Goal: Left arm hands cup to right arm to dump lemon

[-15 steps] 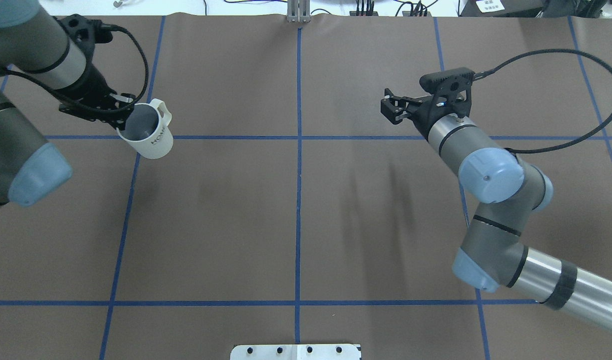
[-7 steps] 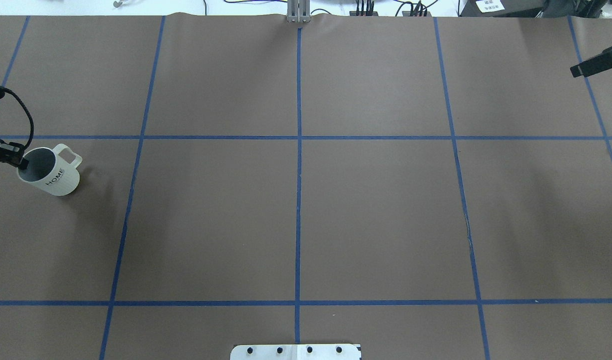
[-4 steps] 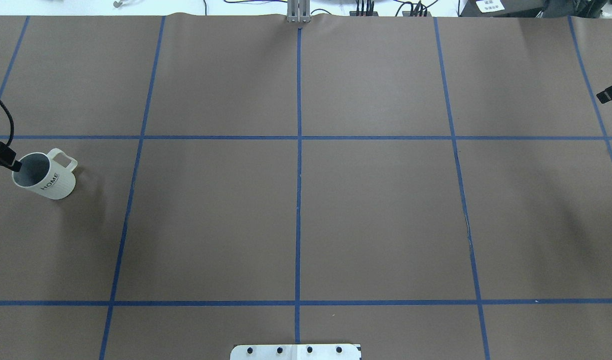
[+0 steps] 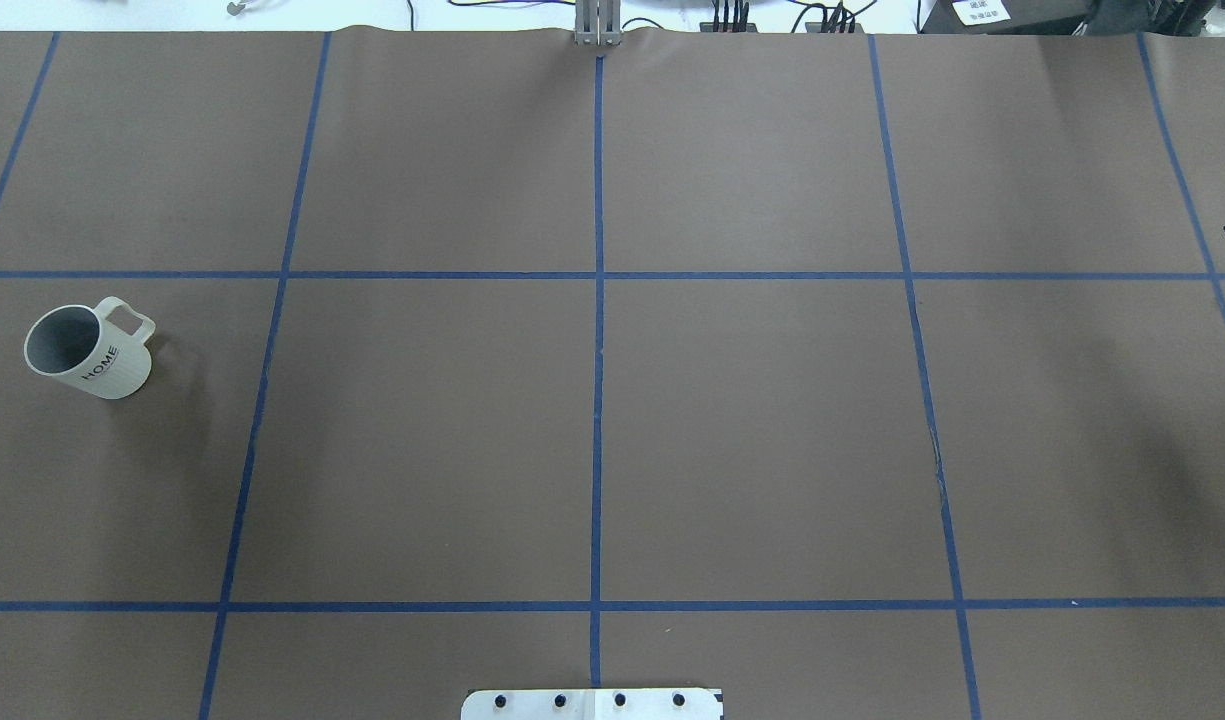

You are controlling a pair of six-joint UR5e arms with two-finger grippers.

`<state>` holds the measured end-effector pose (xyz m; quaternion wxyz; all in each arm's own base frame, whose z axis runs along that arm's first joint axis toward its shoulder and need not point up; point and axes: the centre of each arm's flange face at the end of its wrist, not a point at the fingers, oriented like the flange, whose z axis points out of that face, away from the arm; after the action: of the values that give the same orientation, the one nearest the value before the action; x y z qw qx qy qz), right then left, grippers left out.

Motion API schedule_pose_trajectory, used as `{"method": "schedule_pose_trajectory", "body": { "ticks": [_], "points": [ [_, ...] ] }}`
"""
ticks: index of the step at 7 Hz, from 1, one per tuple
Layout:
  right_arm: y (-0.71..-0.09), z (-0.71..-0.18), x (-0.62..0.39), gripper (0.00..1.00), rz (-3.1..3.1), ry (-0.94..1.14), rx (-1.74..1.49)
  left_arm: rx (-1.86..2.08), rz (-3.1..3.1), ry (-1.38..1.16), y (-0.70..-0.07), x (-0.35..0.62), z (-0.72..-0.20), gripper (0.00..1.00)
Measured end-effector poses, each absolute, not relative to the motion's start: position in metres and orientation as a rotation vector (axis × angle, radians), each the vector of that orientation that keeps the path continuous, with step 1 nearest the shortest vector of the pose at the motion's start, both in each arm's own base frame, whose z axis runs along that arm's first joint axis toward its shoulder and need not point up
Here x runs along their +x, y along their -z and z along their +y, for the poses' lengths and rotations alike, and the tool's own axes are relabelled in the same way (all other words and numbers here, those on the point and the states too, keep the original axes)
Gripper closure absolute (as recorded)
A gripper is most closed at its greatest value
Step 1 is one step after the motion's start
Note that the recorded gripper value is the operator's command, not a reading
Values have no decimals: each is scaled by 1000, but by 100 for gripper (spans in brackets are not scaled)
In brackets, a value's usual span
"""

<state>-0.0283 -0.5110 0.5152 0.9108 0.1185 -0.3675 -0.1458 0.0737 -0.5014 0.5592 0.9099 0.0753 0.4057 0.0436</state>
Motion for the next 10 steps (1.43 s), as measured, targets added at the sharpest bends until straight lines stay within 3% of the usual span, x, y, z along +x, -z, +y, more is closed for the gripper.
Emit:
{"method": "schedule_pose_trajectory", "body": {
  "ticks": [6, 10],
  "points": [
    [-537, -520, -7, 0, -752, 211, 164, 36, 795, -20, -529, 15, -549, 0],
    [-531, -532, -8, 0, -749, 206, 160, 40, 793, -23, -527, 10, -550, 0]
  ]
}}
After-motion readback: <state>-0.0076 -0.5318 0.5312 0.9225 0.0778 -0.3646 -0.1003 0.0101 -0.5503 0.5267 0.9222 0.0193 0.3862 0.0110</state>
